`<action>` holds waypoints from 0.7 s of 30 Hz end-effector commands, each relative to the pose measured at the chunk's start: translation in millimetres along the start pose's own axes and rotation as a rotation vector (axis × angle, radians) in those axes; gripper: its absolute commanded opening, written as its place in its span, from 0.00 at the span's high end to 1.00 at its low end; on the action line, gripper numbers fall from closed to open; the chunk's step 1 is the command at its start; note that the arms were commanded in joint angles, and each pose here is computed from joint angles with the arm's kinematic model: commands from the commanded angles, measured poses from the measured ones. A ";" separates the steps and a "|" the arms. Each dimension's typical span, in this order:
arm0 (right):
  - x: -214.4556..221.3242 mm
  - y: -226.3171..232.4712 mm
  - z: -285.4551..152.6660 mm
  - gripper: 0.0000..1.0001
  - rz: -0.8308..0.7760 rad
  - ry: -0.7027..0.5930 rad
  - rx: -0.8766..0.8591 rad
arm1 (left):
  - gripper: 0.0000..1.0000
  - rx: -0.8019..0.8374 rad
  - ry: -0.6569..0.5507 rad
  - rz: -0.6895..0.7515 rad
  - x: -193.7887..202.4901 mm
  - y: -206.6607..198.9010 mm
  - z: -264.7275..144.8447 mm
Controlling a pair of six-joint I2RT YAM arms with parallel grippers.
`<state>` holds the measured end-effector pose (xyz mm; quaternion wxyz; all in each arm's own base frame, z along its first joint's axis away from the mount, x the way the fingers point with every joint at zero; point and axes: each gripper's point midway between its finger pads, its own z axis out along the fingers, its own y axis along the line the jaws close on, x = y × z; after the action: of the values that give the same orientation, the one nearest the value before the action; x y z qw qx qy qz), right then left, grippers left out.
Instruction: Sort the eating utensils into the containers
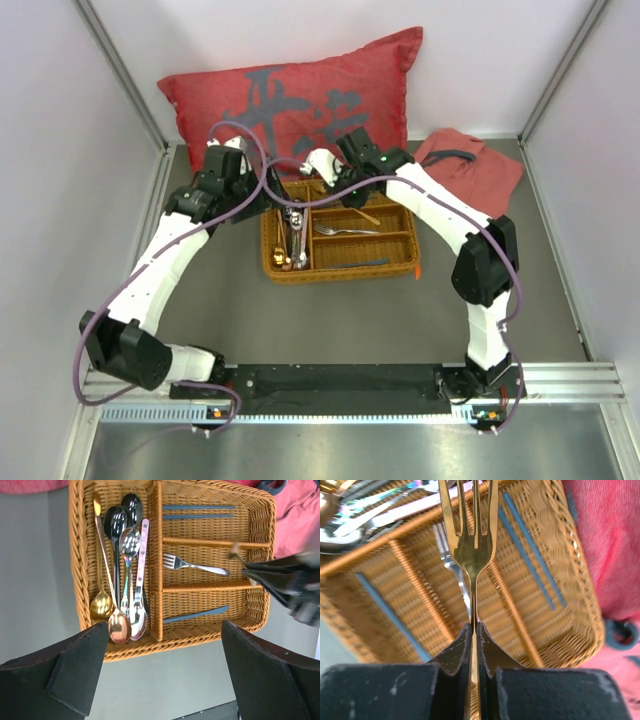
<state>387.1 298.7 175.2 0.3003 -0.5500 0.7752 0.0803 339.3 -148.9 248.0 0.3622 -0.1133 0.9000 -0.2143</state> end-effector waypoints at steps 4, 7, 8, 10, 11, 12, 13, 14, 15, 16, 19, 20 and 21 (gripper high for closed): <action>27.2 -12.3 39.1 1.00 -0.100 0.042 -0.011 | 0.02 0.052 -0.032 0.052 -24.4 -18.1 4.4; 50.1 -5.5 46.8 1.00 -0.084 0.087 -0.037 | 0.02 0.048 -0.035 0.051 -26.6 -17.7 5.8; 54.6 -6.2 49.5 1.00 -0.080 0.098 -0.025 | 0.02 0.049 -0.034 0.051 -26.4 -17.9 5.7; 68.4 -7.7 51.5 1.00 -0.071 0.143 -0.001 | 0.02 0.049 -0.034 0.051 -26.3 -17.9 5.2; 70.9 -9.5 52.3 1.00 -0.045 0.153 0.018 | 0.02 0.048 -0.033 0.051 -25.8 -17.6 5.4; 71.1 -13.0 52.2 1.00 -0.033 0.159 0.044 | 0.02 0.046 -0.030 0.051 -24.9 -16.9 6.0; 72.4 -17.9 50.7 0.98 -0.017 0.168 0.073 | 0.02 0.047 -0.030 0.050 -25.1 -16.6 6.0; 71.6 -18.8 49.8 0.93 -0.005 0.165 0.076 | 0.02 0.051 -0.031 0.051 -25.4 -17.9 5.7; 69.2 -19.8 47.7 0.80 -0.004 0.161 0.079 | 0.02 0.050 -0.032 0.050 -25.7 -17.4 5.7; 68.0 -23.4 43.7 0.70 -0.005 0.165 0.096 | 0.02 0.054 -0.031 0.050 -25.5 -18.2 5.0; 55.3 -31.7 29.4 0.56 -0.006 0.130 0.137 | 0.02 0.063 -0.022 0.050 -24.6 -20.3 4.2; 53.4 -34.7 25.6 0.46 -0.006 0.116 0.156 | 0.02 0.066 -0.020 0.049 -24.9 -21.1 4.6; 44.1 -40.9 19.8 0.34 0.001 0.079 0.193 | 0.02 0.068 -0.016 0.050 -24.1 -22.0 4.7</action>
<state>400.1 254.2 94.9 0.2411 -0.5482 0.8008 0.0088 354.2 -151.5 237.6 0.3459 -0.1005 0.9103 -0.2038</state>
